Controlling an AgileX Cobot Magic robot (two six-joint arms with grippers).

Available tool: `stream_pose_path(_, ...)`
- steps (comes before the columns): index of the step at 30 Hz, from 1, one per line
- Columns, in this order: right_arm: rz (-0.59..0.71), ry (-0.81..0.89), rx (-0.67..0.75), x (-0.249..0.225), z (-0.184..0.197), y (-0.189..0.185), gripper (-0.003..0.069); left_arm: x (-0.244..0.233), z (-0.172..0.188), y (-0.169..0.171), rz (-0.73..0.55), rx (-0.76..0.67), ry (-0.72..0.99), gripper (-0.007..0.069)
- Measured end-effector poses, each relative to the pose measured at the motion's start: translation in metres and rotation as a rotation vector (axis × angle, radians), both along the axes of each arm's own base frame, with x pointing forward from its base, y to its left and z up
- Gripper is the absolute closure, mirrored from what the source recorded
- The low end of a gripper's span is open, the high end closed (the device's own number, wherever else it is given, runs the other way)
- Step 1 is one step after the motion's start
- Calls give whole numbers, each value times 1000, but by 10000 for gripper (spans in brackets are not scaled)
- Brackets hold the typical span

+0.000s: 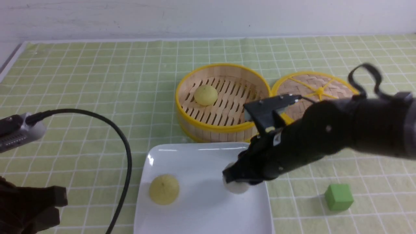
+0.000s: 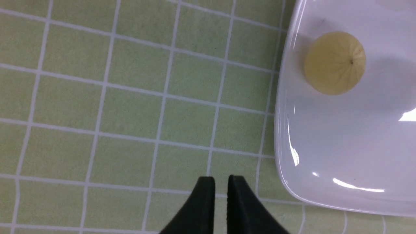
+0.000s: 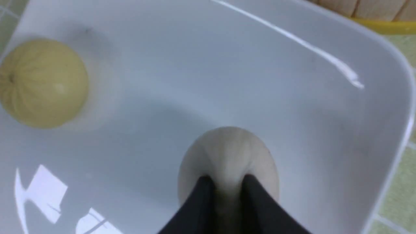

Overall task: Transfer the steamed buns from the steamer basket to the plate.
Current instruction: Use the right arm to put the steamed stuffed bun into the plate, then use the left arm to grab the steamed stuffed bun that is closest to it

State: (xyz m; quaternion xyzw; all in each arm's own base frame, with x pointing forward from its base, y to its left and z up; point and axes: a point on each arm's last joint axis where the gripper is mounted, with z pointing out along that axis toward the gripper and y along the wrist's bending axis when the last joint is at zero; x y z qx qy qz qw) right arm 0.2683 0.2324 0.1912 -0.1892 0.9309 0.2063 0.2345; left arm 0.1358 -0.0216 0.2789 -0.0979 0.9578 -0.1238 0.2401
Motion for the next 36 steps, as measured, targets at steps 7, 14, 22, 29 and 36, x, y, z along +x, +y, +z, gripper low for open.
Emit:
stream_pose_path(7,24,-16,-3,8,25,-5,170,2,1,-1,38,-30,-21,517)
stream_pose_path(14,14,-95,-89,-4,135,-82,462,16,4,-5,53,-81,-5,508)
stream_pose_path(22,-87,23,-169,-76,149,-153,675,115,7,-58,-315,-80,108,597)
stream_pose_path(29,-113,22,-169,-95,119,-162,674,222,5,-127,-449,-76,78,618)
stream_pose_path(36,-127,-13,-160,-92,115,-162,672,284,4,-173,-449,-71,-22,432)
